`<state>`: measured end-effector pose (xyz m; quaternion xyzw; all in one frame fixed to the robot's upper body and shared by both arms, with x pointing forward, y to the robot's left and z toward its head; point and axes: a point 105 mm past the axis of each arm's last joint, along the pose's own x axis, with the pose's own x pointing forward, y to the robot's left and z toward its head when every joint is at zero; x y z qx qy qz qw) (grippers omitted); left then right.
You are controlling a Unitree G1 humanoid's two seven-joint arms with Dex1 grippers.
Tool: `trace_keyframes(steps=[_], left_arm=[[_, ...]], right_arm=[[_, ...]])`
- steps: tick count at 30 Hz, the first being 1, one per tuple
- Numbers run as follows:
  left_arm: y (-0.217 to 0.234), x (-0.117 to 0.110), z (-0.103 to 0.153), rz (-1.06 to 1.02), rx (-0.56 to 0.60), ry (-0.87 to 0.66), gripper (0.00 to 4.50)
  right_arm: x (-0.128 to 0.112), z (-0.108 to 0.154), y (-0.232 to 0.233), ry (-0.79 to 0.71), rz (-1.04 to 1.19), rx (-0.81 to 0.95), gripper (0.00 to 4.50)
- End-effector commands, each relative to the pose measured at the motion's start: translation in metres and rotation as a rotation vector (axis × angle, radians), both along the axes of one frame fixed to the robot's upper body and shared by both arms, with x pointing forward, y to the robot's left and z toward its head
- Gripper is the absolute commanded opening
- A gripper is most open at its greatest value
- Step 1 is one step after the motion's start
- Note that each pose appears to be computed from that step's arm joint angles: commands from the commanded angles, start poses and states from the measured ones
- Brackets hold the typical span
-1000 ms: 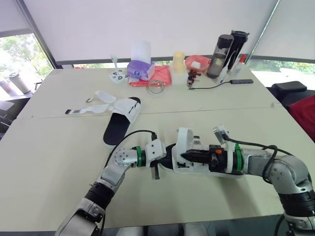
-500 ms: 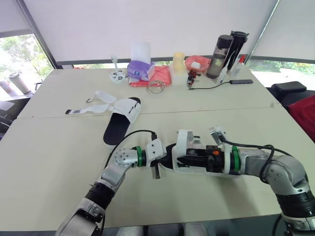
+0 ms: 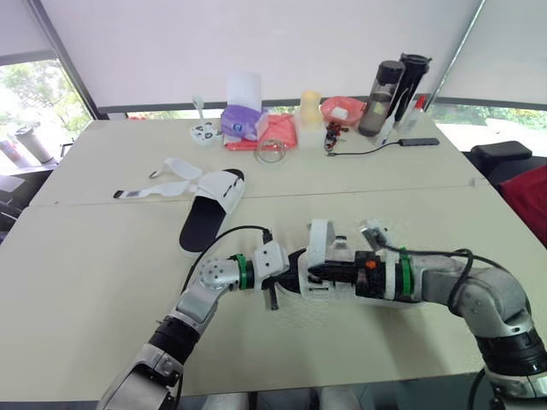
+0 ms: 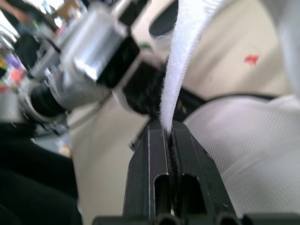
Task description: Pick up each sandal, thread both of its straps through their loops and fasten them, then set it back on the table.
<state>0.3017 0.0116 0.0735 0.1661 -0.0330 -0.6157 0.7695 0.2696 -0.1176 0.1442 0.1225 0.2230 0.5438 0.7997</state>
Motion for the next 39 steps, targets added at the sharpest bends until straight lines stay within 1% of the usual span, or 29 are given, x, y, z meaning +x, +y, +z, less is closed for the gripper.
trace_keyframes(steps=[1, 7, 16, 20, 24, 32, 39], left_arm=[[0.007, 0.001, -0.023, 0.035, 0.076, 0.053, 0.00], [0.007, 0.001, -0.023, 0.037, 0.076, 0.052, 0.00], [0.009, -0.001, -0.026, 0.039, 0.083, 0.057, 0.00], [0.008, -0.002, -0.026, 0.038, 0.081, 0.057, 0.00], [0.008, -0.001, -0.026, 0.039, 0.079, 0.056, 0.00], [0.006, 0.000, -0.025, 0.041, 0.073, 0.056, 0.00], [0.005, 0.002, -0.024, 0.048, 0.065, 0.051, 0.00]], right_arm=[[-0.002, 0.013, -0.002, -0.011, 0.015, 0.030, 0.02], [-0.007, -0.004, -0.002, 0.030, 0.044, -0.033, 0.02], [-0.016, -0.014, 0.003, 0.067, 0.089, -0.053, 0.02], [-0.019, -0.022, 0.002, 0.070, 0.096, -0.099, 0.02], [-0.018, -0.036, -0.005, 0.028, 0.095, -0.209, 0.02], [-0.012, -0.041, -0.015, -0.057, 0.109, -0.306, 0.02], [-0.014, -0.053, -0.017, -0.149, 0.175, -0.451, 0.02]])
